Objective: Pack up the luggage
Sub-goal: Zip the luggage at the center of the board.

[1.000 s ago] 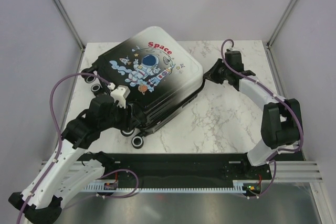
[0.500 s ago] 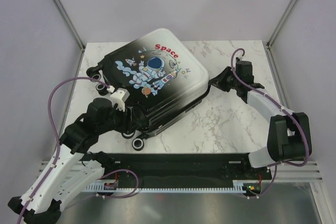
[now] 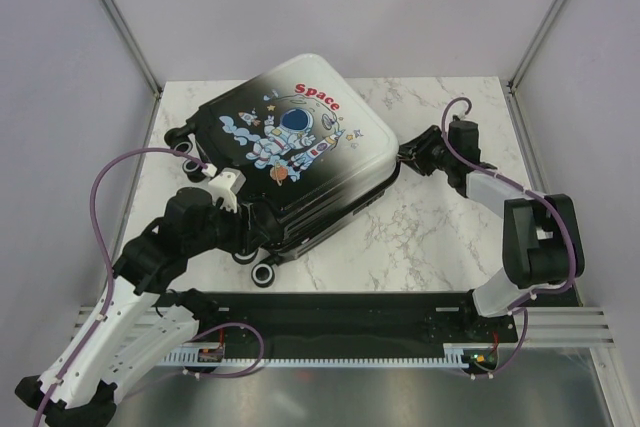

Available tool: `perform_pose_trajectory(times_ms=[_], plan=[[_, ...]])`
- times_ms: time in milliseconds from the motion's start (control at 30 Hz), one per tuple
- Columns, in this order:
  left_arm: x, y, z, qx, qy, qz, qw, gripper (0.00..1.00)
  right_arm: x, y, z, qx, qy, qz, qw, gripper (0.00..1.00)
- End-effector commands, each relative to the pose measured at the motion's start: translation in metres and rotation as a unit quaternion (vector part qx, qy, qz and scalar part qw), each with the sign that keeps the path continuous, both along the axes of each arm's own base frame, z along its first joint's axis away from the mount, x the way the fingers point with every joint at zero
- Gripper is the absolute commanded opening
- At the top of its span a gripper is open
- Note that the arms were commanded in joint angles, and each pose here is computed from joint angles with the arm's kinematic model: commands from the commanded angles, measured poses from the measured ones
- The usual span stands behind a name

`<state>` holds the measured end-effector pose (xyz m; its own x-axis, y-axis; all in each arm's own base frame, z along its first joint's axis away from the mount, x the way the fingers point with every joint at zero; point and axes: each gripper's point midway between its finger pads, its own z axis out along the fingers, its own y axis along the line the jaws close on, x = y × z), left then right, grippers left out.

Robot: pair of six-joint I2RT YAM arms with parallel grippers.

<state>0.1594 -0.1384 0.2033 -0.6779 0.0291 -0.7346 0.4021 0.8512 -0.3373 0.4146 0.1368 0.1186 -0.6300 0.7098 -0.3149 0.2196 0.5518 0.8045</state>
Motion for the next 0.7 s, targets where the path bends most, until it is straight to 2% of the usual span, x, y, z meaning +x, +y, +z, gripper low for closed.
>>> perform_pose_trajectory(times_ms=[0, 200, 300, 367, 533, 667], plan=[[0.028, 0.012, 0.017, -0.04, -0.02, 0.116, 0.992, 0.02, -0.003, 0.012, 0.003, 0.038, -0.002, 0.01, 0.999, 0.47], [0.027, 0.011, 0.014, -0.039, -0.015, 0.114, 0.993, 0.02, -0.008, 0.011, -0.001, 0.071, 0.026, -0.019, 0.997, 0.47], [0.028, 0.011, 0.015, -0.039, -0.016, 0.114, 0.993, 0.02, -0.013, 0.01, 0.003, 0.088, 0.034, -0.039, 0.995, 0.55], [0.028, 0.011, 0.014, -0.038, -0.014, 0.114, 0.993, 0.02, -0.016, 0.008, 0.007, 0.086, 0.034, -0.046, 0.995, 0.56], [0.027, 0.011, 0.011, -0.039, -0.012, 0.115, 0.993, 0.02, -0.013, -0.013, 0.029, 0.028, -0.012, -0.078, 0.997, 0.46], [0.026, 0.011, 0.012, -0.041, -0.012, 0.114, 0.993, 0.02, -0.007, -0.008, 0.029, 0.029, -0.021, -0.061, 0.997, 0.37]])
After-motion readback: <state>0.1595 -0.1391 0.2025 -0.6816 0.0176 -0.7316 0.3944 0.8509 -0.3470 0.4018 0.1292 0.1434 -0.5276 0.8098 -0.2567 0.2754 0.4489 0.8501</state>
